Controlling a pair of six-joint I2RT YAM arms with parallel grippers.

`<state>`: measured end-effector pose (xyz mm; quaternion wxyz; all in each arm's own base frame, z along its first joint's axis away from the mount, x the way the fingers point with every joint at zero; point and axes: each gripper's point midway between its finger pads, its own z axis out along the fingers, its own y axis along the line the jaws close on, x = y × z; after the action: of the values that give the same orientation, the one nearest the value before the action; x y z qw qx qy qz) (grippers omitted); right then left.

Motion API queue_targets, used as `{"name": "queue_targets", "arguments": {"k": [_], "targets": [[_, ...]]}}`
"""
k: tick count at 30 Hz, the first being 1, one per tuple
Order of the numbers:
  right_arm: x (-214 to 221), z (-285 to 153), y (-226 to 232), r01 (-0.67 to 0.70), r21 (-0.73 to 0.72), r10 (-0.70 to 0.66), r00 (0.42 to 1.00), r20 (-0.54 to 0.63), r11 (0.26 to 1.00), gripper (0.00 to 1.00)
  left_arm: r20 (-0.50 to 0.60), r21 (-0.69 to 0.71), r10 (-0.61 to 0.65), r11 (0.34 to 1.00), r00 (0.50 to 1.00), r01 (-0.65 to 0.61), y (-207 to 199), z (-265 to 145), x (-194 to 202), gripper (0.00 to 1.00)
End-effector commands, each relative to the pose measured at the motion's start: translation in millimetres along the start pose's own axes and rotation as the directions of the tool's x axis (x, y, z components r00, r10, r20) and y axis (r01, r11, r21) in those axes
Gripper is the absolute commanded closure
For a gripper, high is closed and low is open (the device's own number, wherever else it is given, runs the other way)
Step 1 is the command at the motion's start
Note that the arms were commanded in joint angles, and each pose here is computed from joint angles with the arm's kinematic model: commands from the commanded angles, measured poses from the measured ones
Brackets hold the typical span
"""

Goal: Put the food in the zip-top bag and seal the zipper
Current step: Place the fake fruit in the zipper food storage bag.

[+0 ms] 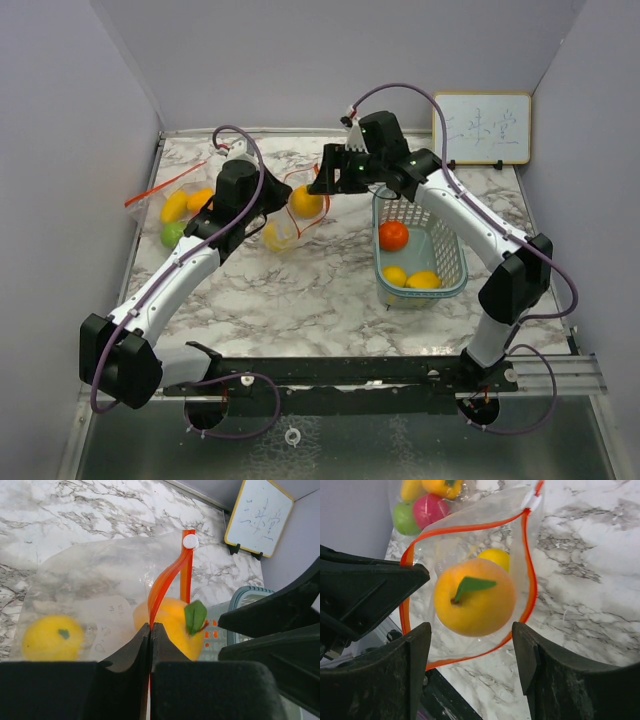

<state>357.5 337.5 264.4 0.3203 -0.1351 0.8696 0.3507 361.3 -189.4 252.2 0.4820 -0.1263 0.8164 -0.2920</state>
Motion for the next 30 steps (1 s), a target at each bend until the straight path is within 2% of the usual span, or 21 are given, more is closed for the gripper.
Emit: {"name": "queue_targets", "arguments": {"k": [1, 6, 9, 14, 19, 20, 22, 24, 26, 28, 30], "targets": [[7.4, 17.8, 25.4, 0.007, -0.088, -0.008, 1.000, -0.012, 0.996, 0.38, 0.044, 0.094, -0.046, 0.995, 0.998, 0.042, -27.1, -9.6, -22.1, 1.00], [20.2, 31.4, -0.2, 0.002, 0.037, -0.001, 0.999, -0.043, 0.999, 0.45, 0.063, 0.130, -0.059, 0.990, 0.996, 0.050, -39.5, -18.1, -35.3, 1.00], [16.5, 24.0, -25.2, 0.031, 0.184, -0.026, 0.999, -0.030, 0.982, 0.46, 0.079, 0.117, -0.044, 0.993, 0.996, 0.034, -39.3, -21.7, -41.1, 1.00], [22.9, -1.3, -83.3, 0.117, 0.484, -0.086, 0.993, -0.087, 0.867, 0.44, 0.082, 0.066, -0.017, 0.998, 0.997, 0.011, -25.2, -22.7, -36.4, 1.00], [20.7, -35.2, -114.6, 0.180, 0.651, -0.140, 0.984, -0.113, 0.738, 0.42, 0.073, -0.079, 0.093, 0.993, 0.993, -0.088, 11.5, -21.5, -26.6, 1.00], [18.4, -37.9, -112.7, 0.194, 0.644, -0.157, 0.981, -0.115, 0.740, 0.41, 0.069, -0.119, 0.120, 0.987, 0.990, -0.112, 21.5, -21.8, -24.7, 1.00], [10.4, -35.1, -93.4, 0.240, 0.552, -0.217, 0.970, -0.109, 0.798, 0.38, 0.051, -0.173, 0.168, 0.972, 0.984, -0.157, 36.6, -21.5, -19.6, 1.00], [0.1, -29.2, -53.0, 0.305, 0.353, -0.306, 0.950, -0.055, 0.884, 0.33, 0.035, -0.188, 0.184, 0.967, 0.982, -0.174, 42.6, -19.7, -14.4, 1.00], [-11.0, -34.5, -17.0, 0.307, 0.207, -0.322, 0.946, 0.039, 0.929, 0.27, 0.027, -0.163, 0.167, 0.973, 0.986, -0.161, 40.2, -15.7, -9.4, 1.00], [-24.2, -47.0, -4.6, 0.270, 0.193, -0.295, 0.949, 0.111, 0.943, 0.22, 0.028, -0.128, 0.140, 0.983, 0.990, -0.135, 33.3, -11.1, -7.4, 1.00], [-32.4, -62.0, -15.1, 0.199, 0.280, -0.246, 0.958, 0.144, 0.939, 0.18, 0.023, -0.094, 0.116, 0.989, 0.993, -0.113, 26.0, -7.1, -5.8, 1.00]]}}
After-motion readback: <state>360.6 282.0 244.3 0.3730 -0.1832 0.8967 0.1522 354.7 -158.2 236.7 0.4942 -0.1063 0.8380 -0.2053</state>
